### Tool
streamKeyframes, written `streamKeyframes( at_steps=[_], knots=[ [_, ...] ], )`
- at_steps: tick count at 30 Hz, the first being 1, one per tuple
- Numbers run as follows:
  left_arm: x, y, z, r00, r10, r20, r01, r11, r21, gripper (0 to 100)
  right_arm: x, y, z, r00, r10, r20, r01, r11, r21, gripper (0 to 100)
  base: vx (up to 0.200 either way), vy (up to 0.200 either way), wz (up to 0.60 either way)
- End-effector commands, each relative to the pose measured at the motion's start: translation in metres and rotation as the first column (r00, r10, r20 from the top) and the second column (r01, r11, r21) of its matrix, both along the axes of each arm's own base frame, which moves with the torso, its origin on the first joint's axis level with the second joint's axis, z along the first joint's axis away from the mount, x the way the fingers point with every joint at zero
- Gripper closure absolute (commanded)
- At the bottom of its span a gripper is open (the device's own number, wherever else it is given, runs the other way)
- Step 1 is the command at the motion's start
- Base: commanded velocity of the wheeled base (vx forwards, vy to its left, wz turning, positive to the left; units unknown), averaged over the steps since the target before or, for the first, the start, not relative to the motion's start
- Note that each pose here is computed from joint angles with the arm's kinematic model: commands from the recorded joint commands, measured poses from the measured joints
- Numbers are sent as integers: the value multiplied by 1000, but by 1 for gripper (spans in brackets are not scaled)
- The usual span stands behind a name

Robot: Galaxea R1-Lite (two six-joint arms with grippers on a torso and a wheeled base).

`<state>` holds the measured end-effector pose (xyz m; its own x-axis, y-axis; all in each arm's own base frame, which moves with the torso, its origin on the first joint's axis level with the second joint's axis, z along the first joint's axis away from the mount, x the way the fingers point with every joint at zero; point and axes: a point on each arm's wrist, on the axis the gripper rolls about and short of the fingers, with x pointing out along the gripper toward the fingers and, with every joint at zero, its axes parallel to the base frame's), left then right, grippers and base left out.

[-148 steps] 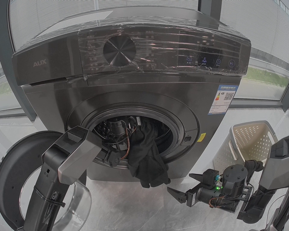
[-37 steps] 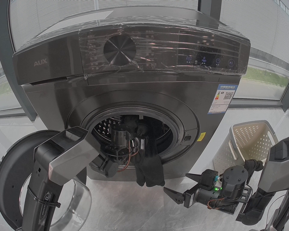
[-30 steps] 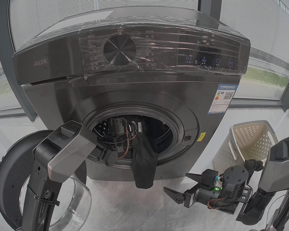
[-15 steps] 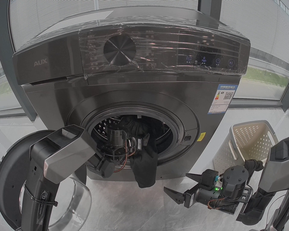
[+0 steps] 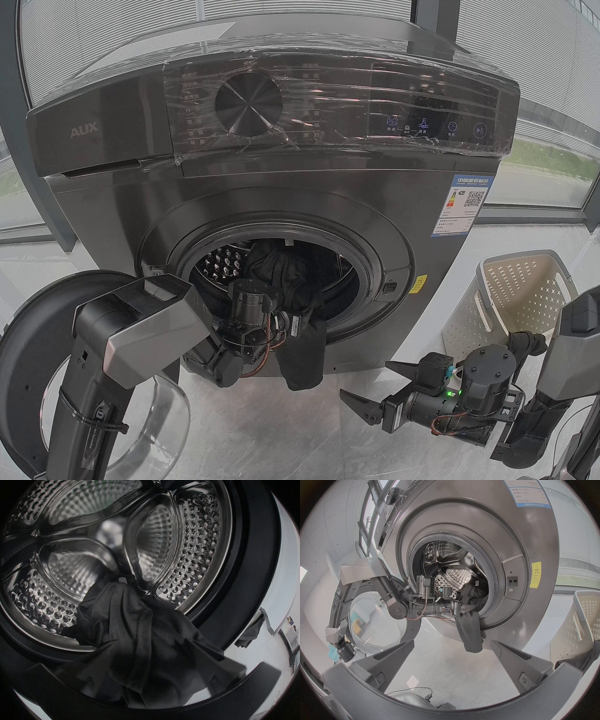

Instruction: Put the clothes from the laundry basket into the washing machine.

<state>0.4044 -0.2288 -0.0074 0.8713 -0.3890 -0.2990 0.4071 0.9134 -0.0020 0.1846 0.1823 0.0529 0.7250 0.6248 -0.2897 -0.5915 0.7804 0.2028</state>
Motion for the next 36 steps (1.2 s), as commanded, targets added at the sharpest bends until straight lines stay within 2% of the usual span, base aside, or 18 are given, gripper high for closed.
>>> streamKeyframes(
  at_steps=[1,5,10,15,19,24,25,30,31,34,36],
  knots=[
    [1,0,-9,1000,1,-10,-1,1000,7,100,1,1,0,1000,0,2,0,1000,2,0,0,0,0],
    [6,-3,-5,1000,7,13,-7,1000,-5,100,1,1,1,1000,-1,6,1,1000,3,0,0,0,0],
    [24,-2,19,993,55,101,-50,997,-60,100,1,1,1,1000,-1,5,1,1000,4,0,0,0,0],
    [53,8,52,957,180,226,-155,980,-125,100,1,1,3,1000,-1,20,0,1000,17,0,0,0,0],
    [62,11,68,942,204,265,-164,973,-164,100,1,1,3,1000,-1,19,0,1000,16,0,0,0,0],
    [62,10,68,942,203,266,-162,972,-168,100,1,1,3,1000,0,21,0,1000,16,0,0,0,0],
    [62,11,68,943,204,264,-163,972,-169,0,1,1,2,1000,1,17,-1,1000,15,0,0,0,0],
    [55,10,60,952,196,236,-162,974,-157,0,1,1,2,1000,1,17,-1,1000,15,0,0,0,0],
    [49,10,54,961,177,210,-150,979,-141,0,1,1,2,1000,-1,18,0,1000,15,0,0,0,0],
    [38,8,53,970,157,185,-135,983,-123,0,1,1,2,1000,-1,18,0,1000,15,0,0,0,0],
    [19,2,46,987,97,130,-86,992,-87,0,1,1,2,1000,1,16,-1,1000,14,0,0,0,0]
  ],
)
